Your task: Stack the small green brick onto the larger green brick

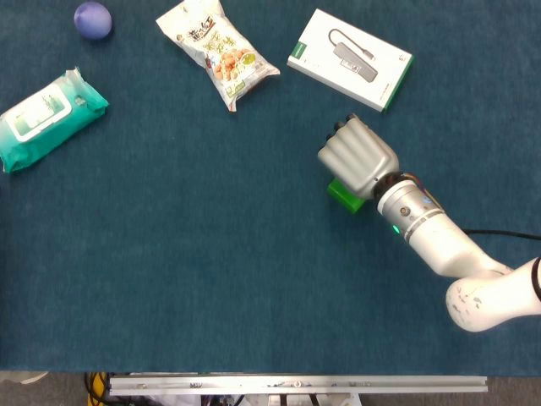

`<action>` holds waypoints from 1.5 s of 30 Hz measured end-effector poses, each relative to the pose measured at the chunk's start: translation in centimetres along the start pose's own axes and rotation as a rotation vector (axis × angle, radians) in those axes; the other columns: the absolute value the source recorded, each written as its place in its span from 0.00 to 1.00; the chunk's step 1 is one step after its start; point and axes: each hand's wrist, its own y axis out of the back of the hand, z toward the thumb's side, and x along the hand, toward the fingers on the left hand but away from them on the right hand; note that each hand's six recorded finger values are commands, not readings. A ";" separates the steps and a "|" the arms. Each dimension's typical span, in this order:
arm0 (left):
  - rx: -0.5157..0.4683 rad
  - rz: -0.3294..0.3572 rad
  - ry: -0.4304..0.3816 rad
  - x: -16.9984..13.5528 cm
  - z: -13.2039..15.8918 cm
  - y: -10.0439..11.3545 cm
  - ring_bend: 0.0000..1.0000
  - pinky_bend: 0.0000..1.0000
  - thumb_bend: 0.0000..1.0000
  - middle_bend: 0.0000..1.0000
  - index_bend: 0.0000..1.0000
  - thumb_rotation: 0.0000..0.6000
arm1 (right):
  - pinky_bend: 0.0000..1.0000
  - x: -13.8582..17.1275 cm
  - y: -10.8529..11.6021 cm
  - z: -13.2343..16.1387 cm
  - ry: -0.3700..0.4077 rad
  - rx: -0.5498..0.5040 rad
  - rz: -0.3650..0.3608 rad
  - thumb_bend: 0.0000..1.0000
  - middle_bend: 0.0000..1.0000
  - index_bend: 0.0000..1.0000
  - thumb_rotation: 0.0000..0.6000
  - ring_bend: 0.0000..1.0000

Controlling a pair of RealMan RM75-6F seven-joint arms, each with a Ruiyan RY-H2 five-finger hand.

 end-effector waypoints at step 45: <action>-0.008 -0.011 0.012 0.0 -0.4 -0.5 0.21 0.21 0.24 0.21 0.09 1.00 | 0.40 -0.2 -1.2 1.1 0.018 0.074 0.008 0.20 0.51 0.60 1.00 0.39</action>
